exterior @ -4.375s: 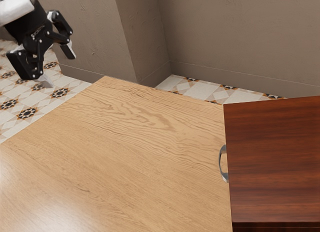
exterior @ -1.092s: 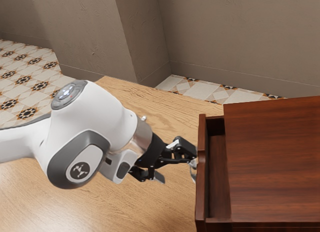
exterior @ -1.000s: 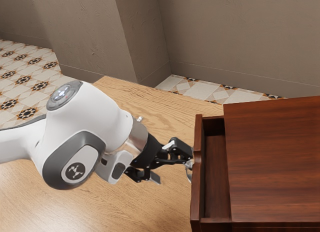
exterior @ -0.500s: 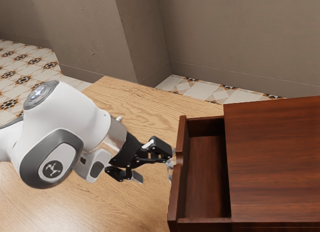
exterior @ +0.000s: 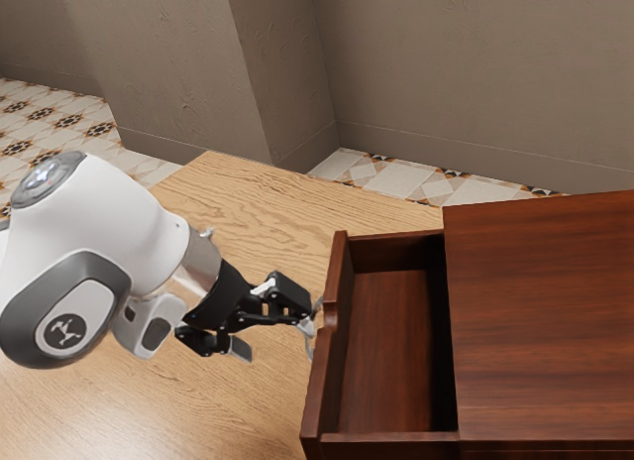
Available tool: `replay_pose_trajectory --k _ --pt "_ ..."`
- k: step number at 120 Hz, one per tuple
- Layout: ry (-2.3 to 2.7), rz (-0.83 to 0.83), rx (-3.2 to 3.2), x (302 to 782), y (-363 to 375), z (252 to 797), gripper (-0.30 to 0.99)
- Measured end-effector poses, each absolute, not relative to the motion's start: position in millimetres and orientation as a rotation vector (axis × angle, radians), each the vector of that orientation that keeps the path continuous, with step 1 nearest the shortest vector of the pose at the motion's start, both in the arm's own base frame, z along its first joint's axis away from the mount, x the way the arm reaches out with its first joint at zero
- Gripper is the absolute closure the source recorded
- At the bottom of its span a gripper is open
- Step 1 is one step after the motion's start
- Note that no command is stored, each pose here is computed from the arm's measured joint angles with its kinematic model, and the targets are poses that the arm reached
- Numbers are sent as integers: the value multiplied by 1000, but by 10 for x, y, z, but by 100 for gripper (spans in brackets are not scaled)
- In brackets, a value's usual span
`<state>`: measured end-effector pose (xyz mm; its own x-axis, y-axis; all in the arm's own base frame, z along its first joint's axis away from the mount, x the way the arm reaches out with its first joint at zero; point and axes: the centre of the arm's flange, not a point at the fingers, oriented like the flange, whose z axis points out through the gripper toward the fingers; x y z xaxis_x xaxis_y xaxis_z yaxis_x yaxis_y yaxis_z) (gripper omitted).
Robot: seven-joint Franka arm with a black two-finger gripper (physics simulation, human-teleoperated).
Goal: Pull the drawer handle with one arm to open the drawer
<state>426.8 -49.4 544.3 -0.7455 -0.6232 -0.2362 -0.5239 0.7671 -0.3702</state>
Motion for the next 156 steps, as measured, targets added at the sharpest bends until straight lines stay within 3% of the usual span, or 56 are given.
replay_pose_trajectory --k 70,98,115,156 --pt "2585 -404 -879 4092 -343 5612 1" --pt "2487 -434 -928 4258 -260 6530 0" --pt "2475 -364 -1074 4378 -183 6940 0" --pt "2295 -87 -1730 5058 88 6991 0"
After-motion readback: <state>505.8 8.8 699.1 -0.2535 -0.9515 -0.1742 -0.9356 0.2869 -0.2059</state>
